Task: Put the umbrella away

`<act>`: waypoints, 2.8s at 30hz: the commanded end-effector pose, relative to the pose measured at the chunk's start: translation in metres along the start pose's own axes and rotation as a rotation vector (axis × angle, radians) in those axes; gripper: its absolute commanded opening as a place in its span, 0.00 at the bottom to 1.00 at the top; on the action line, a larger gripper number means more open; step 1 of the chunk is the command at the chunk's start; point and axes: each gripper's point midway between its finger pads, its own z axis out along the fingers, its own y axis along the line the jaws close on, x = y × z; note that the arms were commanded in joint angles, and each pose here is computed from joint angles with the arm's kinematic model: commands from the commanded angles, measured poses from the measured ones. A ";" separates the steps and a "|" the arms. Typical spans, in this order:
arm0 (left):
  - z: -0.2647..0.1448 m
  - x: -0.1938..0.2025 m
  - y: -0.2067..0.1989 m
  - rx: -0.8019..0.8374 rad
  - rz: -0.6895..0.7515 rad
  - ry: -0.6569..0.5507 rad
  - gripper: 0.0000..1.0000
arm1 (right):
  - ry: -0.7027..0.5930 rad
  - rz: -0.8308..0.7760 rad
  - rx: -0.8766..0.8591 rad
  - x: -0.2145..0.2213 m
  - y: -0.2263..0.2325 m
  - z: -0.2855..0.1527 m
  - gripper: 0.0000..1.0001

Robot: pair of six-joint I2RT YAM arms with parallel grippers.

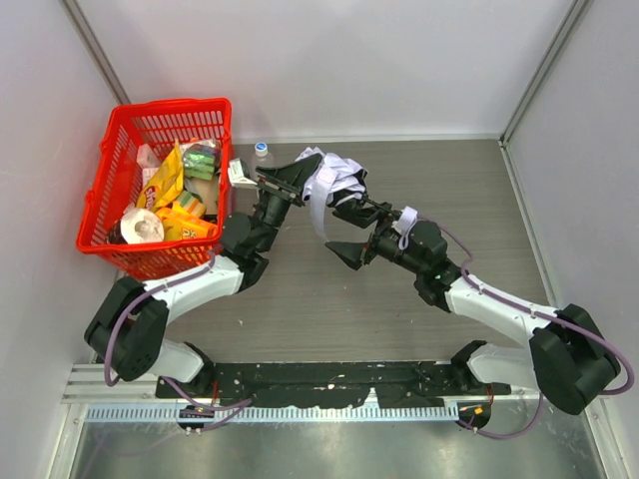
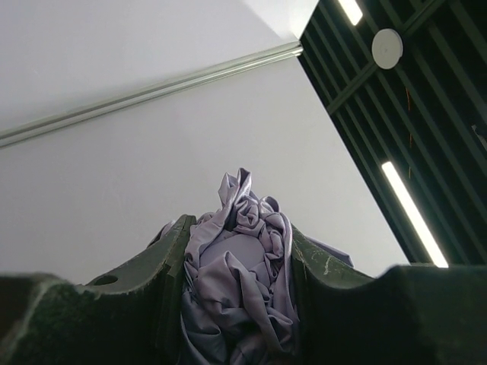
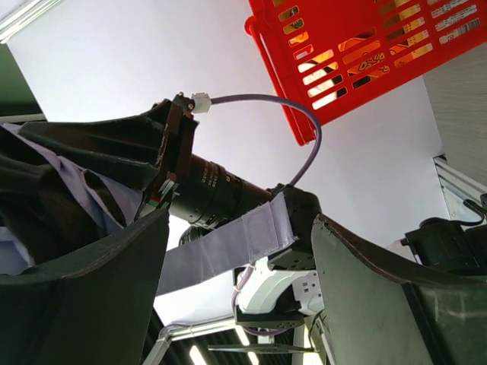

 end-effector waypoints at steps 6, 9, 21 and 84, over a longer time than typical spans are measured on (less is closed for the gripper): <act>0.009 -0.009 -0.057 0.208 -0.078 -0.045 0.00 | 0.064 0.042 -0.072 0.029 0.019 0.002 0.79; 0.011 -0.006 -0.052 0.206 -0.125 -0.033 0.00 | 0.086 0.036 -0.071 0.033 0.018 0.003 0.77; 0.001 0.003 -0.050 0.212 -0.215 -0.028 0.00 | 0.096 0.056 -0.100 0.030 0.018 0.011 0.53; -0.250 0.023 0.237 -1.582 0.353 0.402 0.00 | -0.301 -1.530 -0.404 0.035 0.114 -0.059 0.01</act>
